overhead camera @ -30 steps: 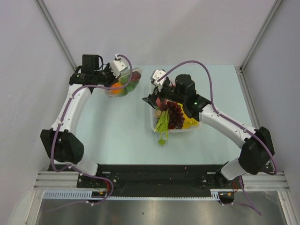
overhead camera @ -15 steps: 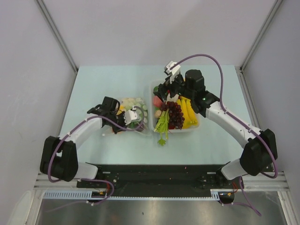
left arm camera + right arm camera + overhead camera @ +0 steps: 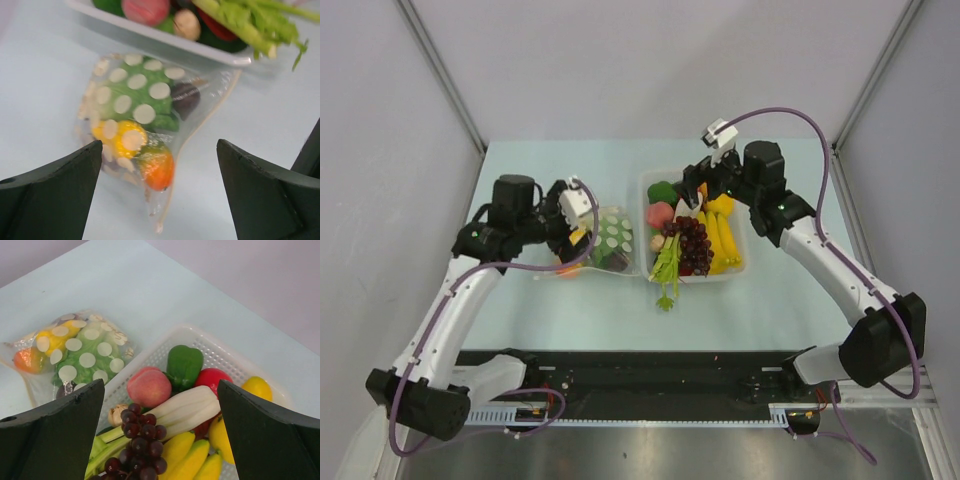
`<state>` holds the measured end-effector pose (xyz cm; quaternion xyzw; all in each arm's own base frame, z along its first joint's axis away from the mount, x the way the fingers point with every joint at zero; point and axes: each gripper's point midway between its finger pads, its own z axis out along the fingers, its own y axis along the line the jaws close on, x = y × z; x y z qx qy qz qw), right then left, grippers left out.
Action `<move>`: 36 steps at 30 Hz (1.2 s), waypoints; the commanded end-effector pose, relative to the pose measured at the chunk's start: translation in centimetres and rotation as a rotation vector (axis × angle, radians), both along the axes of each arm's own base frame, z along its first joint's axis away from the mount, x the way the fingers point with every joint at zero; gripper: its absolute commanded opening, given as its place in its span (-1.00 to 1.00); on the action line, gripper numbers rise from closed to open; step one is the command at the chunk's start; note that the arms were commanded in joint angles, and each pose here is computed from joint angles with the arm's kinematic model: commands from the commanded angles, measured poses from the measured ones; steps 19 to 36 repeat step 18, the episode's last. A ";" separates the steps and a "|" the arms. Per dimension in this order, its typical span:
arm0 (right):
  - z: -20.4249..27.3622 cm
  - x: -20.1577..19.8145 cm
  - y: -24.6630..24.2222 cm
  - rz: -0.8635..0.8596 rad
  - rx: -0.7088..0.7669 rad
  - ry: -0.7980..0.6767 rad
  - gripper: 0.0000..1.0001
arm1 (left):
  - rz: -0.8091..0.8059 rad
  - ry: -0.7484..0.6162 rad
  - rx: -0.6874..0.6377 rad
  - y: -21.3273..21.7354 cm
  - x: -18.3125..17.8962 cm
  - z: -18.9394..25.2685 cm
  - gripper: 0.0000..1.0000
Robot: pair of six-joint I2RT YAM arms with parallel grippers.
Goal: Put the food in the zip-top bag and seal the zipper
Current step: Reset both arms
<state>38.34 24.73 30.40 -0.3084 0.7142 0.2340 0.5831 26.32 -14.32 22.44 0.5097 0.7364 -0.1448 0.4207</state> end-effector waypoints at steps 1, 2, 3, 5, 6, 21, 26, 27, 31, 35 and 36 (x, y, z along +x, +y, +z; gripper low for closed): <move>3.0 0.0 -2.1 -0.048 0.049 -0.046 1.00 | 0.166 0.019 -0.131 -0.4 1.2 6.3 0.99; 3.1 0.1 -2.6 -0.061 0.055 -0.040 0.99 | 0.198 0.044 -0.141 -0.7 2.8 7.3 0.99; 3.1 0.6 -3.6 -0.086 0.062 -0.030 1.00 | 0.237 0.077 -0.154 -0.6 3.4 7.6 0.99; 2.6 1.0 -4.9 -0.123 0.089 0.022 0.99 | 0.344 0.173 -0.167 -0.5 5.5 7.1 0.99; 2.5 1.6 -6.2 -0.154 0.104 0.045 0.99 | 0.370 0.196 -0.167 -0.4 6.1 6.8 0.99; -1.1 4.3 -14.9 -0.346 0.201 0.250 0.99 | 0.541 0.296 -0.289 0.6 11.6 3.3 1.00; -1.1 4.3 -14.9 -0.346 0.201 0.250 0.99 | 0.541 0.296 -0.289 0.6 11.6 3.3 1.00; -1.1 4.3 -14.9 -0.346 0.201 0.250 0.99 | 0.541 0.296 -0.289 0.6 11.6 3.3 1.00; -1.1 4.3 -14.9 -0.346 0.201 0.250 0.99 | 0.541 0.296 -0.289 0.6 11.6 3.3 1.00; -1.1 4.3 -14.9 -0.346 0.201 0.250 0.99 | 0.541 0.296 -0.289 0.6 11.6 3.3 1.00; -1.1 4.3 -14.9 -0.346 0.201 0.250 0.99 | 0.541 0.296 -0.289 0.6 11.6 3.3 1.00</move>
